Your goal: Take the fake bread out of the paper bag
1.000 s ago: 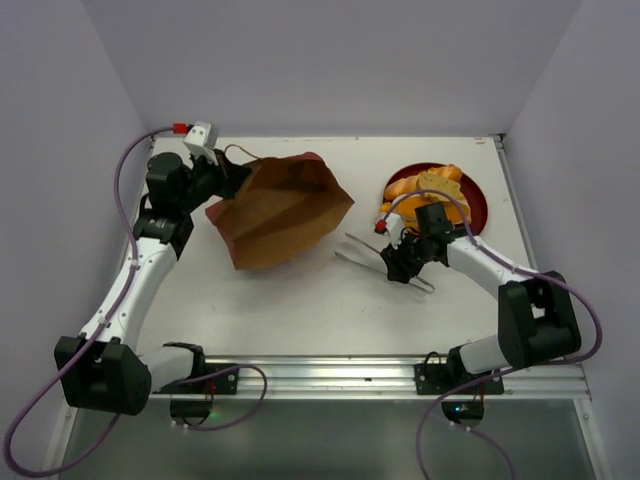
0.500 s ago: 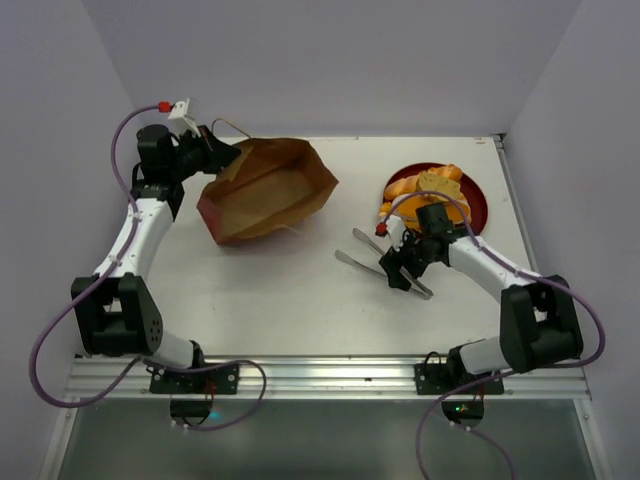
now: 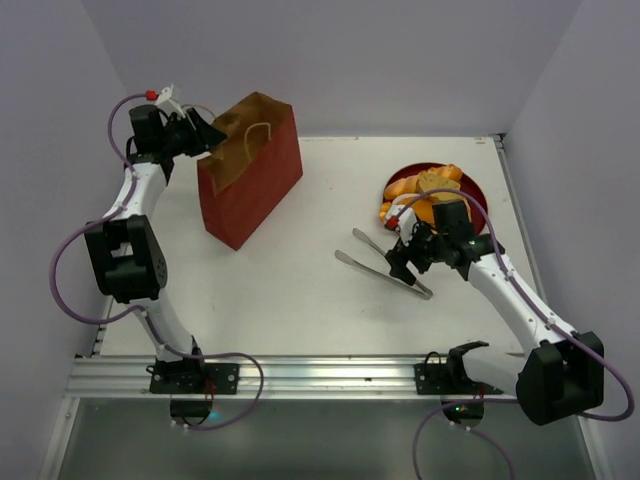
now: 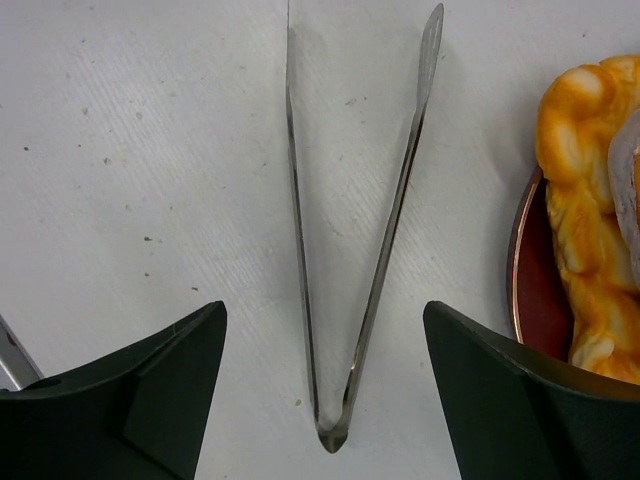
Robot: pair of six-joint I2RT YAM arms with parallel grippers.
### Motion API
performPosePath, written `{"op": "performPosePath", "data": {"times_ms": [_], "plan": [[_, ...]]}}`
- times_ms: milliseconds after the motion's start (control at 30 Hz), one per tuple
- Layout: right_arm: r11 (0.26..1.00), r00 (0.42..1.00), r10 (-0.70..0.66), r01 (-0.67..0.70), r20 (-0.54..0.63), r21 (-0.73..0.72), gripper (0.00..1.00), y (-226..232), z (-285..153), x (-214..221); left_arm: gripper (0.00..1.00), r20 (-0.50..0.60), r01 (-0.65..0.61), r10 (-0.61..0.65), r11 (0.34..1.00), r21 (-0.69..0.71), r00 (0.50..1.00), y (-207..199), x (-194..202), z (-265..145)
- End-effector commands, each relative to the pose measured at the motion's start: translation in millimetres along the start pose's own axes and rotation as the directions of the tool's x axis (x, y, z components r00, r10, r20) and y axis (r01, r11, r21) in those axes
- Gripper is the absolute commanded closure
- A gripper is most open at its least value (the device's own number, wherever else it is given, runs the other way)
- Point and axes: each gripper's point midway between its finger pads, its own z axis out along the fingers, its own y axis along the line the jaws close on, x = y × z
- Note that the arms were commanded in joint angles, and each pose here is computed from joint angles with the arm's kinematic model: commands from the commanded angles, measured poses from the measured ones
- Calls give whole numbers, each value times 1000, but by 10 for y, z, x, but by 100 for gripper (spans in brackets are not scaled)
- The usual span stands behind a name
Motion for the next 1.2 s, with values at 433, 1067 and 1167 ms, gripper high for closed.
{"op": "performPosePath", "data": {"times_ms": [433,1067,1167], "plan": [[995,994,-13,3,105,99,13,-44,-358,-329,14,139,-169,206,956,-240,969,-2,-836,-479],[730,924,298,-382,239,567,1,-783,-1196,-465,0,311,-291,383,907,-304,870,-697,-118,-1891],[679,923,289,-385,254,625,1,-828,-1337,-408,0,400,-337,415,907,-252,818,-920,47,-2106]]}}
